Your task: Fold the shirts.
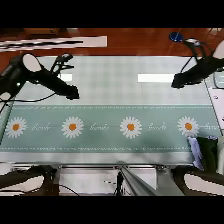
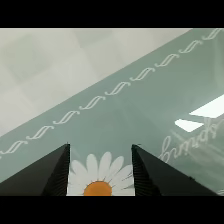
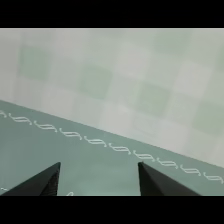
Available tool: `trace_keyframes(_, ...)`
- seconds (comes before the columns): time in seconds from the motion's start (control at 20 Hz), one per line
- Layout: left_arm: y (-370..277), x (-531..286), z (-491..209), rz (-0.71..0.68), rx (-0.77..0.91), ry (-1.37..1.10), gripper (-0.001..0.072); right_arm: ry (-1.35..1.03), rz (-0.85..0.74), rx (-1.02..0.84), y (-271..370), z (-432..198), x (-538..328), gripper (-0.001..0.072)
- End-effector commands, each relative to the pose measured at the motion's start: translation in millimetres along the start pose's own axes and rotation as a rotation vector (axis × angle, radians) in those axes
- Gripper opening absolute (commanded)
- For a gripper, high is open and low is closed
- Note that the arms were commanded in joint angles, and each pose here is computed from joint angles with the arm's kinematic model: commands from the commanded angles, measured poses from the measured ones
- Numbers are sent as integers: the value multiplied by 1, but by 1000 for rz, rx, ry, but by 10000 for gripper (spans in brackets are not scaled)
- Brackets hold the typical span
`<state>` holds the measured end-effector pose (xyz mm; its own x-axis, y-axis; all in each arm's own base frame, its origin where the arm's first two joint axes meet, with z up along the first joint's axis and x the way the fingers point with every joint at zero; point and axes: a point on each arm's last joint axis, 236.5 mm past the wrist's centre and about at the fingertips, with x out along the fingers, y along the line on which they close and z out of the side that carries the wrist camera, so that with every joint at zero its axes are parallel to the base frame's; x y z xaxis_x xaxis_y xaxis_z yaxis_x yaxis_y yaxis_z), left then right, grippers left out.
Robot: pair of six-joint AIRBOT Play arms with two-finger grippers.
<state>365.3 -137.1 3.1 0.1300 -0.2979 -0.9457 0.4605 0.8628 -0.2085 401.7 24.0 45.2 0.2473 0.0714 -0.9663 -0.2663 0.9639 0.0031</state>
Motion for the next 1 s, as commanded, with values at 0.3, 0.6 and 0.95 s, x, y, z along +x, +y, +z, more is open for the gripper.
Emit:
trace_keyframes(0.3, -1, -87, 71, 299, 37, -405, 452, -346, -74, 0, 44, 25, -20, 478)
trace_keyframes(0.6, 15, -41, 57, 317, -2, -369, 335, -387, -62, 8, 47, 22, 2, 479)
trace_keyframes(0.95, 19, -22, 57, 315, -1, -339, 720, -438, -61, 10, 48, 33, -2, 607)
